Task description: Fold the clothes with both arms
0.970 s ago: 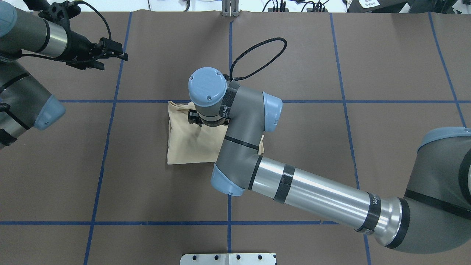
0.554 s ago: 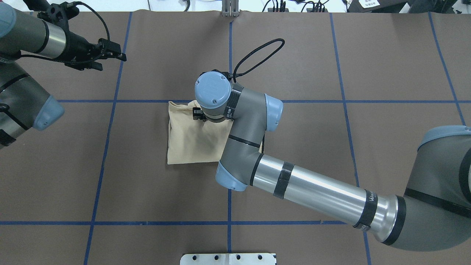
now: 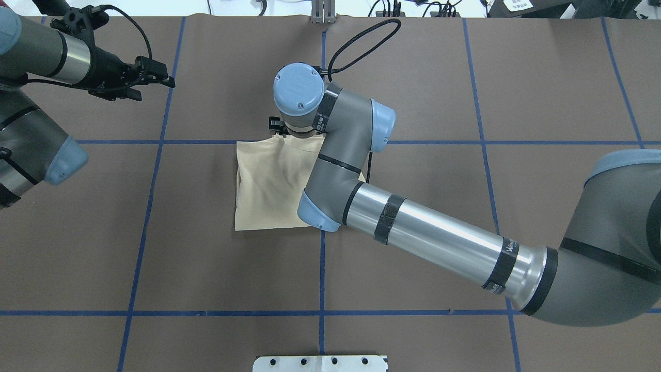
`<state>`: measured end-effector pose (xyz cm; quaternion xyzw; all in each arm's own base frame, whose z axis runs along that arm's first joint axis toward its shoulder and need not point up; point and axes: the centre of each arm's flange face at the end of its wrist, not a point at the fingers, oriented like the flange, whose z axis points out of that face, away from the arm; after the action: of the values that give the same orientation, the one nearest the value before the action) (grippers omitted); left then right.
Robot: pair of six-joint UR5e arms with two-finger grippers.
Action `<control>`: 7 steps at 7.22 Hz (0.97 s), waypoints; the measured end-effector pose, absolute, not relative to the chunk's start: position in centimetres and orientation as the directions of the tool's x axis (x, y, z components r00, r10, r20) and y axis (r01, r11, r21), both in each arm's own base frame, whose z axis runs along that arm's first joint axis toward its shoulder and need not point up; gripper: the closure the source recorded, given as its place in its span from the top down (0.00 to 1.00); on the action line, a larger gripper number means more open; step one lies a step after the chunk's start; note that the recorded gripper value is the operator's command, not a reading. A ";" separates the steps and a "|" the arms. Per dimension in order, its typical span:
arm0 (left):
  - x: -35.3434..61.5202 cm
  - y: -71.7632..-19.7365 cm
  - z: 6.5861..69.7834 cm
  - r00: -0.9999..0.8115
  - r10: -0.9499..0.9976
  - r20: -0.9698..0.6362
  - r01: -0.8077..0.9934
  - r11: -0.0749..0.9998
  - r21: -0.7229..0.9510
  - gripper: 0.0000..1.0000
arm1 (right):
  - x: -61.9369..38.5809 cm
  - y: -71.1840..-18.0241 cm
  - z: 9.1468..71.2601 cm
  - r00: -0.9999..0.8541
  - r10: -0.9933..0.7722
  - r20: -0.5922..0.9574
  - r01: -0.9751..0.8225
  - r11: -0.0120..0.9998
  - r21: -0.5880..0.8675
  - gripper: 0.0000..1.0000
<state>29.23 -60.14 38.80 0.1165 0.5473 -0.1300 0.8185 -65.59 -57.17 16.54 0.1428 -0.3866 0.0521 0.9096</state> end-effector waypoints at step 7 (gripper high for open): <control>20.3 -62.4 43.1 0.472 -0.012 -0.881 0.387 0.901 0.196 0.99 | -47.8 -68.9 19.1 0.737 -0.012 0.676 -0.137 0.976 0.168 1.00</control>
<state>20.25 -62.44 43.14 0.1880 0.4998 -0.1191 0.8371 -47.80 -68.94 19.07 0.1036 -0.3610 0.0337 0.9262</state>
